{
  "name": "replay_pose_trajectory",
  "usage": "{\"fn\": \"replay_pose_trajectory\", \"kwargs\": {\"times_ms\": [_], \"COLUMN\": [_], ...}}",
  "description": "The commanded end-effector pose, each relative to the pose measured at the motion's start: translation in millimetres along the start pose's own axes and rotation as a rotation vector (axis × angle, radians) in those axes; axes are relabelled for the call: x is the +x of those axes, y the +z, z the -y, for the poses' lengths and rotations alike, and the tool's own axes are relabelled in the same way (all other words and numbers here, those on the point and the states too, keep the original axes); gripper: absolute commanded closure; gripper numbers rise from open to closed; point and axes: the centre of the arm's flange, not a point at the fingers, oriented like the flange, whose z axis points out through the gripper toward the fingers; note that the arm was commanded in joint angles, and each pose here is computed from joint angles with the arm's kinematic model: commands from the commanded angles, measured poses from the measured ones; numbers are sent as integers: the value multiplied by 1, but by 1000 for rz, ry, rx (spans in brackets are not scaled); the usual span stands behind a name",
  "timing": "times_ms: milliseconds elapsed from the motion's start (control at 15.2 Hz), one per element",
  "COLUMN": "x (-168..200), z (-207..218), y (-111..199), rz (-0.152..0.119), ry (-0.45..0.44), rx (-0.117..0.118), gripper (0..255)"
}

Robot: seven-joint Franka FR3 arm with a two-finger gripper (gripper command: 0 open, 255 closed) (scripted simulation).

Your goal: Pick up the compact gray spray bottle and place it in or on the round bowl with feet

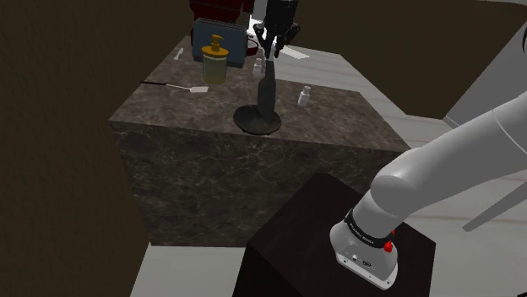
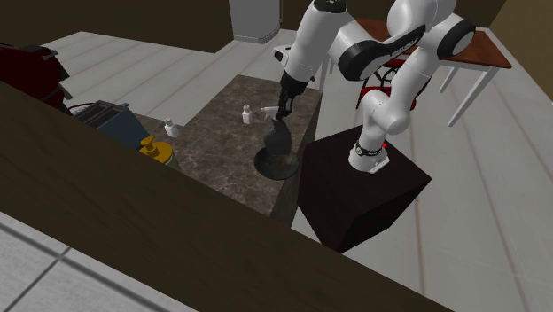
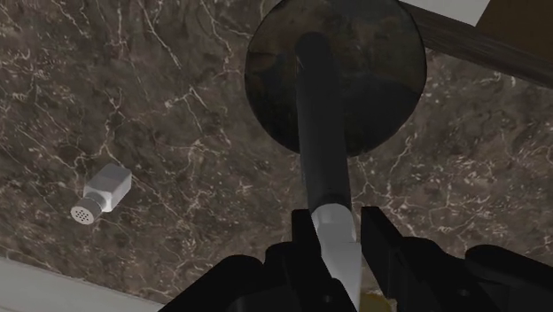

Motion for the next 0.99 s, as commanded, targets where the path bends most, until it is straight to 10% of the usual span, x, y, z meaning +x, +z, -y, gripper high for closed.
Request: {"fn": "replay_pose_trajectory", "kwargs": {"times_ms": [0, 660, 726, 924], "x": [-4, -8, -8, -8], "z": [2, 4, 4, 4], "y": [9, 22, 22, 22], "rz": [-1, -1, -1, -1], "ry": [0, 0, 0, 0], "rx": [0, 0, 0, 0], "gripper": [255, 255, 0, 0]}}
